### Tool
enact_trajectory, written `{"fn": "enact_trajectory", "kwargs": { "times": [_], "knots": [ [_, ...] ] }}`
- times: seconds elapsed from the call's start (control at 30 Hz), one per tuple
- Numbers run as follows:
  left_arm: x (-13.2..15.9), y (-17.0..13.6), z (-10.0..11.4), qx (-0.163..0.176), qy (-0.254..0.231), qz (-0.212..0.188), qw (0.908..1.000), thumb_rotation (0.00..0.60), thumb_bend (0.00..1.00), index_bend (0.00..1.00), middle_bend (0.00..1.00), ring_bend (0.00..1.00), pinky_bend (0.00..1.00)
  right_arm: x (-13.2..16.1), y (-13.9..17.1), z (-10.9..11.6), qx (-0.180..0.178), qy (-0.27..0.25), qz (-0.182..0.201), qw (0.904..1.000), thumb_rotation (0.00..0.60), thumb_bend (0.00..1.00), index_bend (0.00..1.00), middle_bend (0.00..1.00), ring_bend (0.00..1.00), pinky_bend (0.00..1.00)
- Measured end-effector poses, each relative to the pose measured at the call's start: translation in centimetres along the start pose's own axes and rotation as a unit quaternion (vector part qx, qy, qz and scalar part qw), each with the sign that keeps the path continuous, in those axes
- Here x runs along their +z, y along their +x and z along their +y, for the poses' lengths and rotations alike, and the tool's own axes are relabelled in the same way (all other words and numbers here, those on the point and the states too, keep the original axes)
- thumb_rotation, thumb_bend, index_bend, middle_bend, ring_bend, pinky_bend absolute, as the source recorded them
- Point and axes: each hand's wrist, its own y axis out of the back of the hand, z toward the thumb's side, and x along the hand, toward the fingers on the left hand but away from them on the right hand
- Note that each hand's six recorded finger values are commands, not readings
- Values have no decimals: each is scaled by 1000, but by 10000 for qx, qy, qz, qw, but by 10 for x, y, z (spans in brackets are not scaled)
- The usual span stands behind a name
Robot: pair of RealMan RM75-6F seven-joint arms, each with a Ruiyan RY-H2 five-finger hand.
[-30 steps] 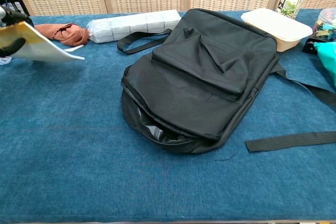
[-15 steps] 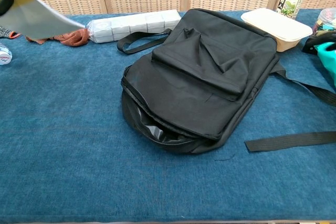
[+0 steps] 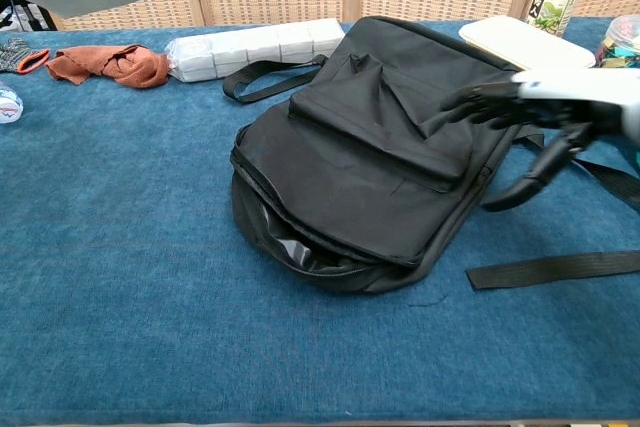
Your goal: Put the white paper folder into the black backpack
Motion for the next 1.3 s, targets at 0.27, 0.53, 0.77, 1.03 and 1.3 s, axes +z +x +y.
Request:
{"fn": "enact_trajectory", "kwargs": {
  "times": [0.27, 0.53, 0.77, 1.03, 1.3],
  "knots": [
    [2, 2, 7, 106, -9, -24, 9999, 600, 502, 748, 614, 559, 660, 32, -15, -31, 172, -117, 295, 9994, 600, 0, 116, 118, 4, 0],
    [2, 2, 4, 104, -13, 12, 9999, 600, 501, 748, 614, 559, 660, 55, -19, -48, 250, -289, 684, 9969, 600, 0, 135, 133, 7, 0],
    [0, 0, 3, 98, -34, 73, 9999, 600, 500, 748, 614, 559, 660, 66, -24, -60, 166, -331, 997, 9943, 600, 0, 139, 125, 8, 0],
    [-6, -3, 3, 94, -25, 183, 9998, 600, 497, 748, 614, 559, 660, 64, -32, -84, 132, 111, 1127, 9935, 600, 0, 139, 115, 6, 0],
    [-14, -6, 0, 61, -5, 269, 9996, 600, 497, 748, 614, 559, 660, 65, -37, -96, -10, 429, 1194, 9919, 600, 0, 138, 111, 4, 0]
  ]
}}
